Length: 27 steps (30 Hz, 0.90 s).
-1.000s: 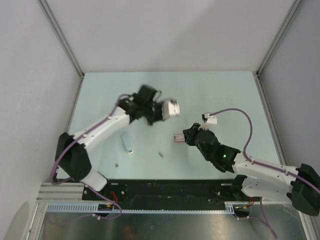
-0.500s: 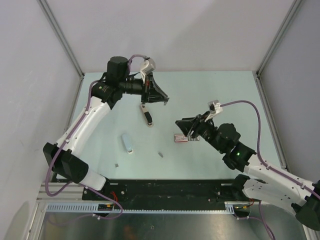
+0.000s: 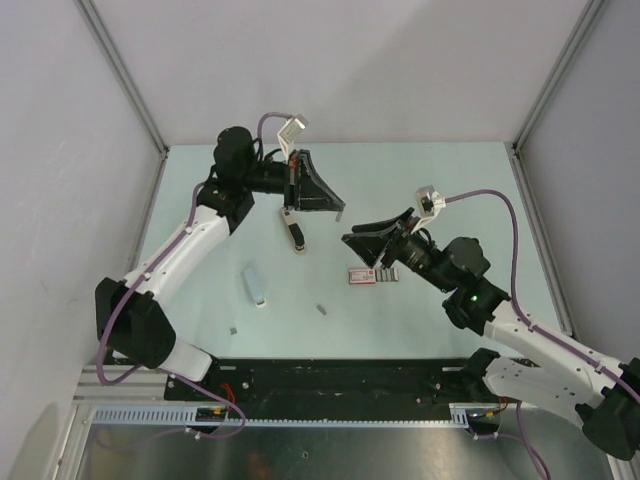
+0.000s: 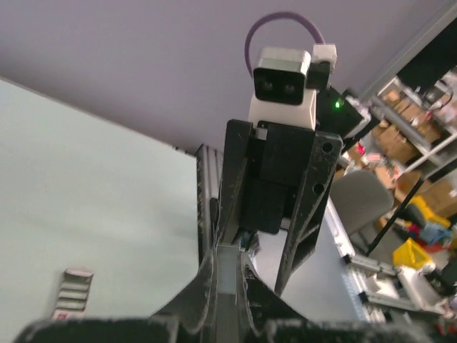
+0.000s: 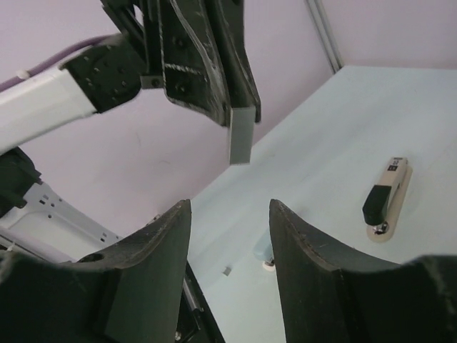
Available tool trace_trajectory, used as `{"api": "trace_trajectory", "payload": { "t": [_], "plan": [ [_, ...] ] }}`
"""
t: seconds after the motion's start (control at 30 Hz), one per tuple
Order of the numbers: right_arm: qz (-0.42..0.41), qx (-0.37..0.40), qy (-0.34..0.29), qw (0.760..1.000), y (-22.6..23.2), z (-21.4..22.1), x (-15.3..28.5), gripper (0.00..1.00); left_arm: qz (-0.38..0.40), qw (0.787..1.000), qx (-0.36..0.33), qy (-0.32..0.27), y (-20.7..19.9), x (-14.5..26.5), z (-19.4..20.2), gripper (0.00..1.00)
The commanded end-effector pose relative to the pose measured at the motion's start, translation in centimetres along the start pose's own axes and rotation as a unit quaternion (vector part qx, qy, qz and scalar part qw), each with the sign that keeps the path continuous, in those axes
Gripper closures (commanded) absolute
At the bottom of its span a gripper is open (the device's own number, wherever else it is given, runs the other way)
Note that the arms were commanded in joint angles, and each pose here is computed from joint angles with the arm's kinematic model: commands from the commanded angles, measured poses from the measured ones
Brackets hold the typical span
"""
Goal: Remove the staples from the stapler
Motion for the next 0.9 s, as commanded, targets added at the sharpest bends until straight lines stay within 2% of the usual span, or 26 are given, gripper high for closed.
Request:
{"api": "trace_trajectory", "payload": {
  "t": [0.0,0.53,0.87],
  "plan": [
    [-0.056,0.011,-0.044,0.997,2.4,-2.8,-0.6,0.47,0.041,0.999,-0.016,-0.02,-2.8,-0.3,-1.4,0.99],
    [-0.057,0.015,-0.054,0.997,2.5,-3.5,-1.7,0.5,0.041,0.999,-0.008,-0.018,-3.1,-0.7,-0.2,0.99],
    [-0.058,0.014,-0.049,0.997,2.4,-3.3,-2.2,0.66,0.04,0.999,-0.01,-0.017,-2.9,-0.8,0.2,0.99]
  ]
}}
Point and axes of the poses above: each gripper's point midway between its finger pads, its own x axis back along the fingers, its own y axis along the line the jaws close on, z = x × y, the point moved 9 cm from there along x, back along the fingers, and after that the axes turned 7 degrees about -x, right-handed, at the moved point
